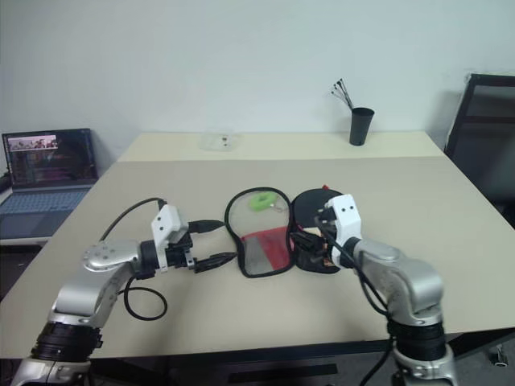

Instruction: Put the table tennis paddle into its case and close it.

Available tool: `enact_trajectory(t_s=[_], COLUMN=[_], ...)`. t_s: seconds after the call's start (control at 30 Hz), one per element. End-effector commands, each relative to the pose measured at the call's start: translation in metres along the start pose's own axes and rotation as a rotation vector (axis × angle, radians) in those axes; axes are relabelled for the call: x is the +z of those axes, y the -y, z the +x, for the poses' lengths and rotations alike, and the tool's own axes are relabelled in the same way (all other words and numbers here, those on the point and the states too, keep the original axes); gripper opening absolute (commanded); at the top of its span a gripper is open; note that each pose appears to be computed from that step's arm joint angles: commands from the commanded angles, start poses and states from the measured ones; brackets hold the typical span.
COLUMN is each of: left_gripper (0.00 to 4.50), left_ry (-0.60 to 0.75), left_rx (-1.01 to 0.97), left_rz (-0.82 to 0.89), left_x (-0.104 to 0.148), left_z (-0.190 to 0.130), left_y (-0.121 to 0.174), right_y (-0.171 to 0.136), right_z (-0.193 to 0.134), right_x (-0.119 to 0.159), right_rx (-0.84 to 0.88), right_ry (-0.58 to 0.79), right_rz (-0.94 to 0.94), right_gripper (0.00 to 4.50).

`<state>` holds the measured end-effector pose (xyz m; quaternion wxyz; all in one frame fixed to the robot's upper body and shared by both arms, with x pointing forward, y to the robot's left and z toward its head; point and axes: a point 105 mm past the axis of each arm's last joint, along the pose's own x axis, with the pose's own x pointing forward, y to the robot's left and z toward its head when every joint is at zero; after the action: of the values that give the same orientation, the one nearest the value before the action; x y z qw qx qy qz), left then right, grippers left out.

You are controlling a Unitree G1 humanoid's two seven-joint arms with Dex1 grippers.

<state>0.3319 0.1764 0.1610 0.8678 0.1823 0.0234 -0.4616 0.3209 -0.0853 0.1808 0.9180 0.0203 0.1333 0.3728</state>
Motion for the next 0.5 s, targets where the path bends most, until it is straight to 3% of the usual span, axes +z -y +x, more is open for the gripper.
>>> enact_trajectory(t_s=[0.03, 0.2, 0.4, 0.43, 0.5], left_gripper=[4.12, 2.43, 0.3, 0.01, 0.01], left_ry=[-0.024, -0.084, -0.142, -0.154, -0.184], left_rx=[0.092, 0.187, 0.153, 0.148, 0.139], left_rz=[0.013, 0.036, -0.014, -0.019, -0.033], left_x=[-0.004, -0.021, -0.043, -0.047, -0.054], left_z=[-0.01, -0.005, 0.008, 0.01, 0.013], left_y=[-0.019, -0.038, -0.036, -0.036, -0.036], right_y=[-0.015, -0.011, -0.007, -0.008, -0.007], right_z=[-0.027, -0.048, -0.054, -0.054, -0.055], right_x=[0.04, 0.057, 0.061, 0.06, 0.056], right_rx=[0.162, 0.219, 0.223, 0.224, 0.219], right_ry=[0.091, 0.083, 0.08, 0.076, 0.06], right_rz=[-0.096, -0.173, -0.212, -0.215, -0.224], right_gripper=[4.5, 4.5, 4.5, 4.5, 4.5])
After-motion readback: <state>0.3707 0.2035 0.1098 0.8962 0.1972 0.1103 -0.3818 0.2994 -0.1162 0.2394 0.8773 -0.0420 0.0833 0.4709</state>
